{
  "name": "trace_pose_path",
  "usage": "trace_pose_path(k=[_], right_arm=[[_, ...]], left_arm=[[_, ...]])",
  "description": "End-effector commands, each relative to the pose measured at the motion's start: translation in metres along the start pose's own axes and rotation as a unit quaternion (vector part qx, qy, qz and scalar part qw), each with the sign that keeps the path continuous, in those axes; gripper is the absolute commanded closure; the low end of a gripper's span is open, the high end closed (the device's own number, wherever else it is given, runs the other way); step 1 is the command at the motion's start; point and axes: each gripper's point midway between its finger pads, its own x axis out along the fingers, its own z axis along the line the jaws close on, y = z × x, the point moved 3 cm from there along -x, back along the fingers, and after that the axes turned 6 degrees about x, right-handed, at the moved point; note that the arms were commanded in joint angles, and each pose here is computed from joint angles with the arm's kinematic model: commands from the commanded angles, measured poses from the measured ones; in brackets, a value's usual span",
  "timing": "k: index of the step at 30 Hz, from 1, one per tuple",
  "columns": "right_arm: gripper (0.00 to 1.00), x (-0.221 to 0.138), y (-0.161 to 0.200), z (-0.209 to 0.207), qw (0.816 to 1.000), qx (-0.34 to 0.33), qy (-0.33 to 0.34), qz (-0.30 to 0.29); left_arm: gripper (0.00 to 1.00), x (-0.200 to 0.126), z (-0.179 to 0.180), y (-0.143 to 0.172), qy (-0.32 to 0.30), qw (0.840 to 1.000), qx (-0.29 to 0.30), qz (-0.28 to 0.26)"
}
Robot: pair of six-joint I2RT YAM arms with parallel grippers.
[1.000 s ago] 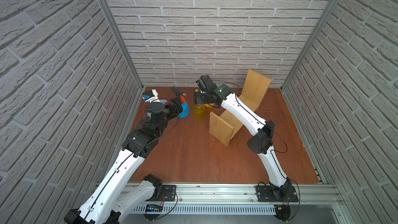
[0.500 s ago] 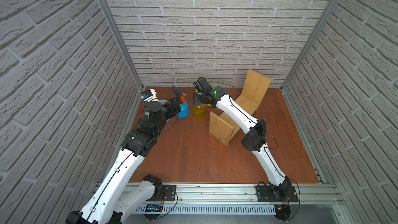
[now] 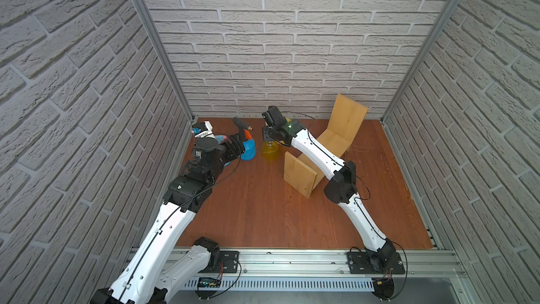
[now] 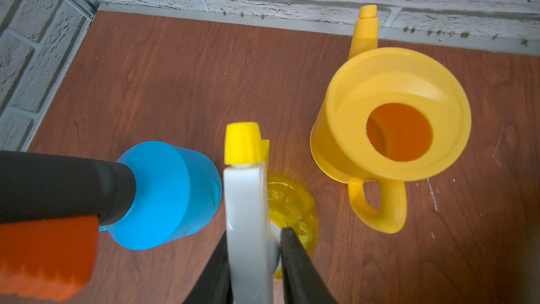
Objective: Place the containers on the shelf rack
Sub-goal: 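Pick up a container from the center of the board.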
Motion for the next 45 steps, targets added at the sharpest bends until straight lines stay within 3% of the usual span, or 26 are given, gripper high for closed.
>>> trace_pose_path(k=[1,16,18,24,35,45], right_arm=[[0.76,-0.011,-0.018,0.008,0.999,-0.012,-0.015,-0.034],[0.9,-0.063,-0.041,0.02,0.994,-0.074,-0.057,-0.054],[0.96,-0.077,-0.045,0.024,0.991,-0.09,-0.075,-0.058],[0.96,-0.122,-0.059,0.026,0.983,-0.125,-0.106,-0.083],[0.96,-0.222,-0.085,0.013,0.962,-0.15,-0.192,-0.121],[0.96,-0.315,-0.091,-0.053,0.947,-0.143,-0.214,-0.193]], left_arm=[[0.02,-0.008,-0.002,-0.009,0.01,1.0,0.007,-0.015],[0.02,-0.015,-0.002,-0.011,0.02,1.0,0.009,-0.021],[0.02,-0.017,-0.005,-0.01,0.03,0.999,0.019,-0.019],[0.02,-0.024,-0.019,-0.01,0.087,0.994,0.066,-0.025],[0.02,-0.045,-0.056,-0.002,0.226,0.956,0.182,-0.031],[0.02,-0.054,-0.111,-0.004,0.356,0.92,0.157,-0.053]])
